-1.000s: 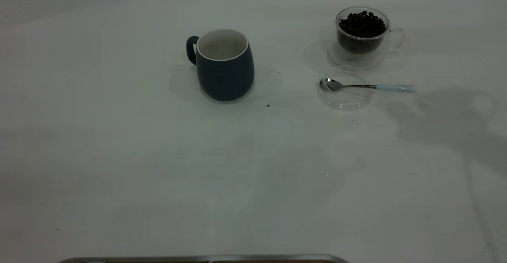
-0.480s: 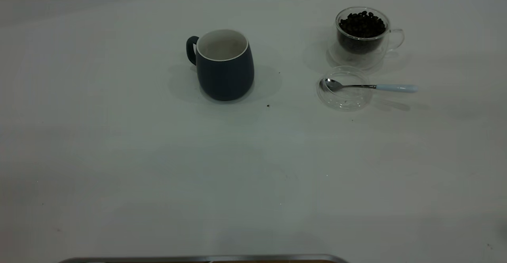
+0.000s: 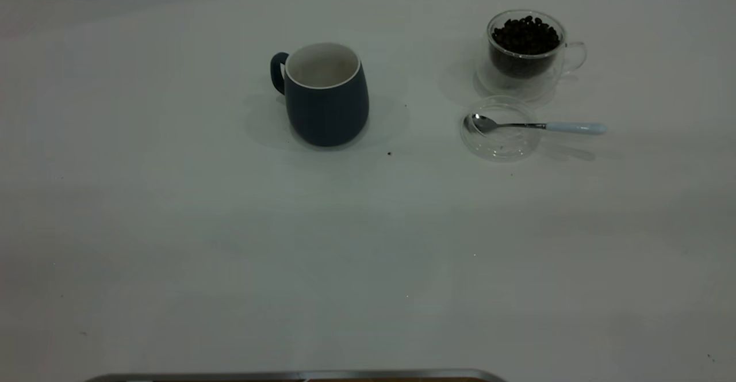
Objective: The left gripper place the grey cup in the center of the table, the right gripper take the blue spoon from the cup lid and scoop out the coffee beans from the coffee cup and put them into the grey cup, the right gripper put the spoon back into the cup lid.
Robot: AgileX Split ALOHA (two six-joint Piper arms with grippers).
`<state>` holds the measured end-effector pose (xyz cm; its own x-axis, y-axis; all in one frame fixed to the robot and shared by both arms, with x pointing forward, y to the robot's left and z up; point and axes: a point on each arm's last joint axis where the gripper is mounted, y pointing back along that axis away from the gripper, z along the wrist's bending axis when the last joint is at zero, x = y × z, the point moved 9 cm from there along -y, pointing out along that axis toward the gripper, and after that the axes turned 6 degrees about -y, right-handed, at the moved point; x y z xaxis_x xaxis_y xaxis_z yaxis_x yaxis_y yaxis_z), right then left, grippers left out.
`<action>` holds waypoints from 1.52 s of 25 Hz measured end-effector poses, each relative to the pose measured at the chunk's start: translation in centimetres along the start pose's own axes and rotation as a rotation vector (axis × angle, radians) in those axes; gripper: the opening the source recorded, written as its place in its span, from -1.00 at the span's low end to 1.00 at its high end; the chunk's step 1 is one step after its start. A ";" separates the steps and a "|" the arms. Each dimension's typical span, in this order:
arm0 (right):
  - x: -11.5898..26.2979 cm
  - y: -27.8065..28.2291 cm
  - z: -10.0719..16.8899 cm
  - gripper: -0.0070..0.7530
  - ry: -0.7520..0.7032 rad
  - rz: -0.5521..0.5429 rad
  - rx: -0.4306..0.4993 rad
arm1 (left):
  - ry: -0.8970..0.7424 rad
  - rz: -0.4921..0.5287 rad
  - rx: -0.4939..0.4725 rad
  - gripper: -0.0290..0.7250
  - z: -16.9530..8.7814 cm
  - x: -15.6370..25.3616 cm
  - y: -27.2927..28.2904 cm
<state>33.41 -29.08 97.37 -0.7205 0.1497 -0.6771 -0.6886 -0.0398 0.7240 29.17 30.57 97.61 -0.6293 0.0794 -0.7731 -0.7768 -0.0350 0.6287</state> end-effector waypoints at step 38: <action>0.3 3.2 0.1 0.50 0.006 -0.262 -0.031 | 0.003 0.000 0.000 0.42 0.0 0.0 0.0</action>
